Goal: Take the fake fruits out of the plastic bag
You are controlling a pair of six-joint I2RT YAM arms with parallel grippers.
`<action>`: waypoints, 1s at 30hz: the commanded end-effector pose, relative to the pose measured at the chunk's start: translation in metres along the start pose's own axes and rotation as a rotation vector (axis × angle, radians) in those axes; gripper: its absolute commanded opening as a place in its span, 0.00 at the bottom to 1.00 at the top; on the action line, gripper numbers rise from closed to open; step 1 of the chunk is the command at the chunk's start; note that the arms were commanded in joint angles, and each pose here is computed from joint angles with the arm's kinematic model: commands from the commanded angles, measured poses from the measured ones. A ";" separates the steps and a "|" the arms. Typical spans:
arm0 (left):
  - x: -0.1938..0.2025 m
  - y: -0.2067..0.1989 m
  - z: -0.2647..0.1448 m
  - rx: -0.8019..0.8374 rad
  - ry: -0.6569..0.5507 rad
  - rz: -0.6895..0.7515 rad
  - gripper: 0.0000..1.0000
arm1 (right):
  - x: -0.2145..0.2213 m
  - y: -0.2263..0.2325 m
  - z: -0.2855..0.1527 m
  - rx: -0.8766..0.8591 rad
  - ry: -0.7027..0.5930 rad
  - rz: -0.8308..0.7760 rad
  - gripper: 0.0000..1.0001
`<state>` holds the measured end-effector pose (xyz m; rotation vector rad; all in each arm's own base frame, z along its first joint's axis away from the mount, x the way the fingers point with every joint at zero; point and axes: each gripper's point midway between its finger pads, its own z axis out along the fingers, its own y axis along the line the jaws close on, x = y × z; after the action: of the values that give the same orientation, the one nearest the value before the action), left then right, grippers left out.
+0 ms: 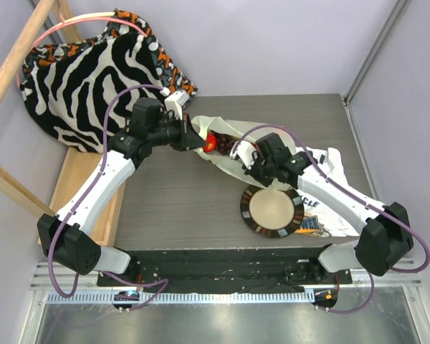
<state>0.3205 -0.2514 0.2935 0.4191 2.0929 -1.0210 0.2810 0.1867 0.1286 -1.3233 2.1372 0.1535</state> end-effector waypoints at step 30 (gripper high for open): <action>-0.016 -0.019 -0.002 0.097 -0.050 0.032 0.18 | -0.030 -0.198 0.059 0.516 0.272 -0.276 0.62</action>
<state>0.3176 -0.2572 0.2981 0.4383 2.0658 -1.0800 0.4526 0.1661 0.1361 -1.3147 1.9929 -0.4756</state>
